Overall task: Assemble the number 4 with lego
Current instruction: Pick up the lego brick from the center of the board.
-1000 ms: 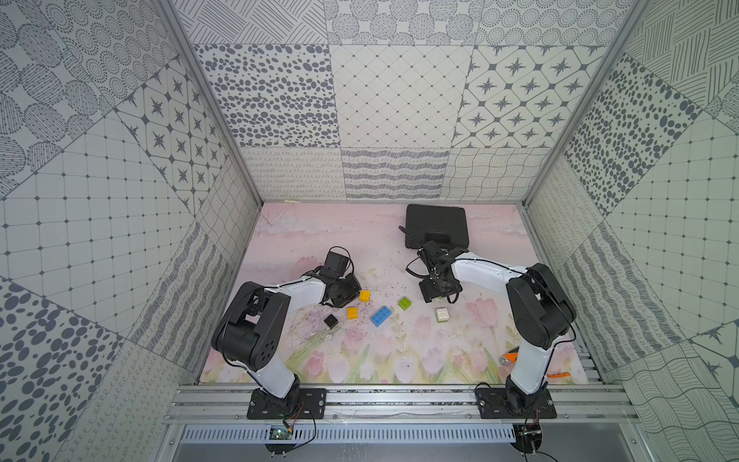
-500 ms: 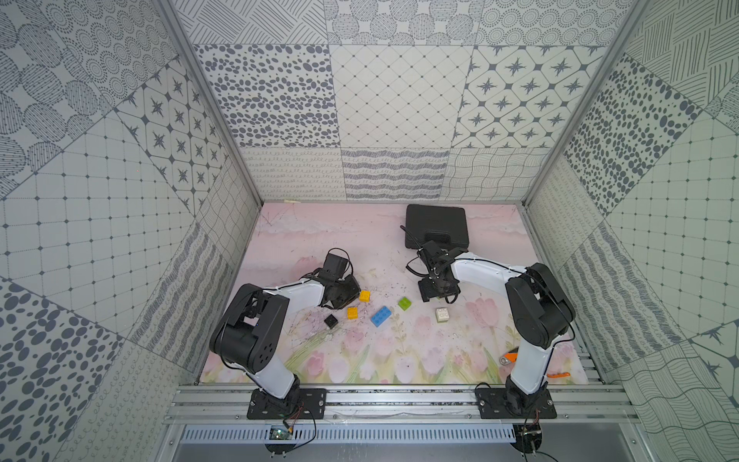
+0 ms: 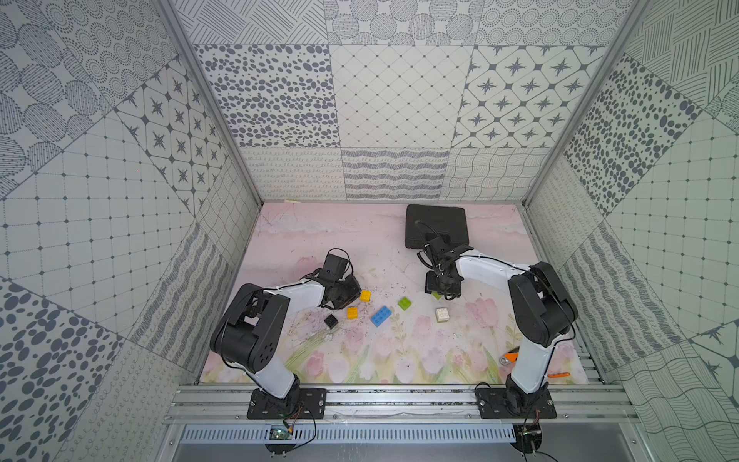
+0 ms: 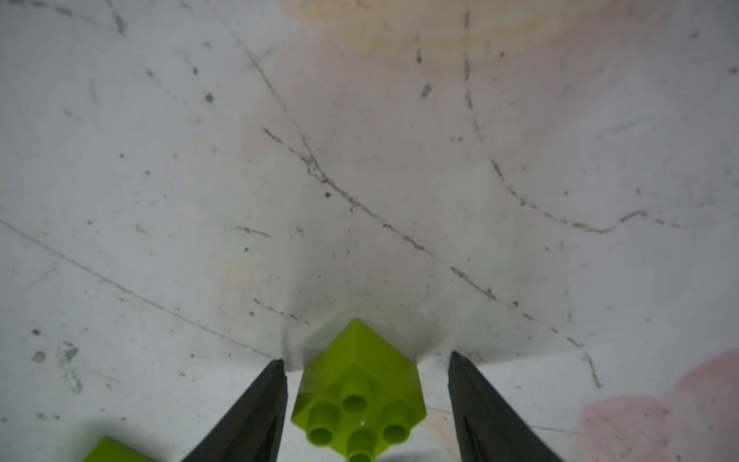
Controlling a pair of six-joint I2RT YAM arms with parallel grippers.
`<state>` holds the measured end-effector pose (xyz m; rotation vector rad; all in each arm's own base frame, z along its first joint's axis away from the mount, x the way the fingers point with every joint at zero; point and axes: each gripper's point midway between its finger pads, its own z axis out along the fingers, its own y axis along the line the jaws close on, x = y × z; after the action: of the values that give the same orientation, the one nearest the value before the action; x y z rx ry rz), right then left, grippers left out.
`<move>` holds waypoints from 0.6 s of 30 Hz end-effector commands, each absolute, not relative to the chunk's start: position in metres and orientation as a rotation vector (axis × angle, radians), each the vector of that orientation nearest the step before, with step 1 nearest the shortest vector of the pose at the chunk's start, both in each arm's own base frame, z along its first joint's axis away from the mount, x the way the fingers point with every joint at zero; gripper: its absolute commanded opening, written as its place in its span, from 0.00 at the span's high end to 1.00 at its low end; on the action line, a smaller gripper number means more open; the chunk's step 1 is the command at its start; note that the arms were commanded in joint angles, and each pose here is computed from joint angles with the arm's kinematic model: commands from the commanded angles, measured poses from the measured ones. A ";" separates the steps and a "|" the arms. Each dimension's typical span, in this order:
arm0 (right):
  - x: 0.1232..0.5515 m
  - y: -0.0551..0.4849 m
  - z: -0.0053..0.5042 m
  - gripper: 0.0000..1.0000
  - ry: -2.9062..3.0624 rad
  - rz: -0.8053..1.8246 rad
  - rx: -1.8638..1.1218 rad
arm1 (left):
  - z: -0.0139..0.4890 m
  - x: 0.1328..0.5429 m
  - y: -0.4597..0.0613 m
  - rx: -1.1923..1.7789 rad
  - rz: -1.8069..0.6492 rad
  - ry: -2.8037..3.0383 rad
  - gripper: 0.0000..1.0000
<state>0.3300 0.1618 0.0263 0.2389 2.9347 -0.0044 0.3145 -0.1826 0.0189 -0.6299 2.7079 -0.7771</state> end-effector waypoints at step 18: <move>0.324 0.148 0.029 0.68 2.923 -0.081 0.382 | -0.010 0.274 -0.167 -0.688 -0.657 2.888 1.00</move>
<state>0.3251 0.1536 0.0246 0.3823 2.9381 -0.0336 0.3144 -0.1866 0.0188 -0.6179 2.7075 -0.8103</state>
